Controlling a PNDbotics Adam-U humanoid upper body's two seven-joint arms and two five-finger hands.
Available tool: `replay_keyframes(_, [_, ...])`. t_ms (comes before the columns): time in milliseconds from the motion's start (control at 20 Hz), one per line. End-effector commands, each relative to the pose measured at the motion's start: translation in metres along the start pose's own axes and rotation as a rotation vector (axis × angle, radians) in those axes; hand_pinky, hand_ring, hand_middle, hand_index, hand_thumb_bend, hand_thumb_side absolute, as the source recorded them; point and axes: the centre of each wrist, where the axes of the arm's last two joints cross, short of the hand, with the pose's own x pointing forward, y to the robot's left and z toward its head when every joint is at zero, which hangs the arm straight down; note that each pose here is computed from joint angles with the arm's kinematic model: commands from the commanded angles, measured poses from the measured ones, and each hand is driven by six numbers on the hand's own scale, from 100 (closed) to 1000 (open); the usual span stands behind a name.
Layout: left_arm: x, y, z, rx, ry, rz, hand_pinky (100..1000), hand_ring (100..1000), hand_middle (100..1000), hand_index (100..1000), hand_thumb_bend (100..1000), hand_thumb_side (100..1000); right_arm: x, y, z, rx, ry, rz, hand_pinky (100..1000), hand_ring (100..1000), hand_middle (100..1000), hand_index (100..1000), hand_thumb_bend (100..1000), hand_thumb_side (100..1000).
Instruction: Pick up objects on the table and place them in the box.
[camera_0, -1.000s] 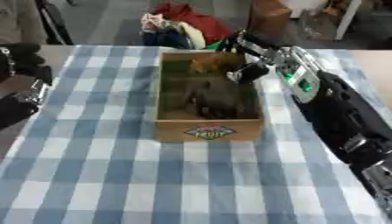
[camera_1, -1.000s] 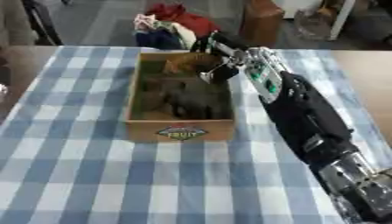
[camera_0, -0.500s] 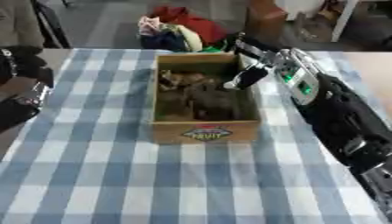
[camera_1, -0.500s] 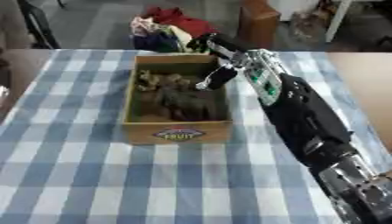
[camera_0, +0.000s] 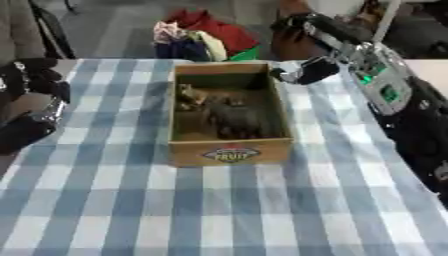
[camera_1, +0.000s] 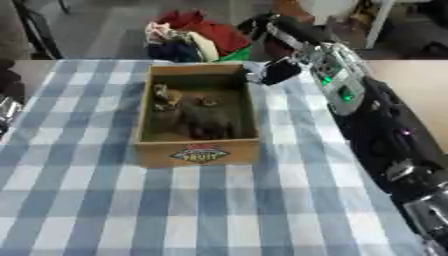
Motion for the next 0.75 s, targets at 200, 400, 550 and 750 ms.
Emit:
replay_keyframes(200, [-0.001,0.014,0.001,0.053,0.006,-0.026,695,649,634,810,196,347,0.006,-0.048,0.039,-0.218,0.033,-0.096,660,745,770,901,136,207])
replay_keyframes(400, [-0.003,0.016,0.003,0.069,0.017,-0.028,694,645,628,808,189,359,0.009,-0.055,0.066,-0.299,0.073,-0.166,656,744,767,902,267,176])
replay_keyframes(550, [-0.005,0.016,0.004,0.079,0.029,-0.026,693,644,627,807,187,357,0.012,-0.056,0.082,-0.329,0.091,-0.183,656,747,769,903,254,173])
replay_keyframes(750, [-0.007,0.016,0.006,0.087,0.04,-0.024,691,642,625,807,187,358,0.013,-0.053,0.096,-0.363,0.116,-0.203,655,748,768,905,248,170])
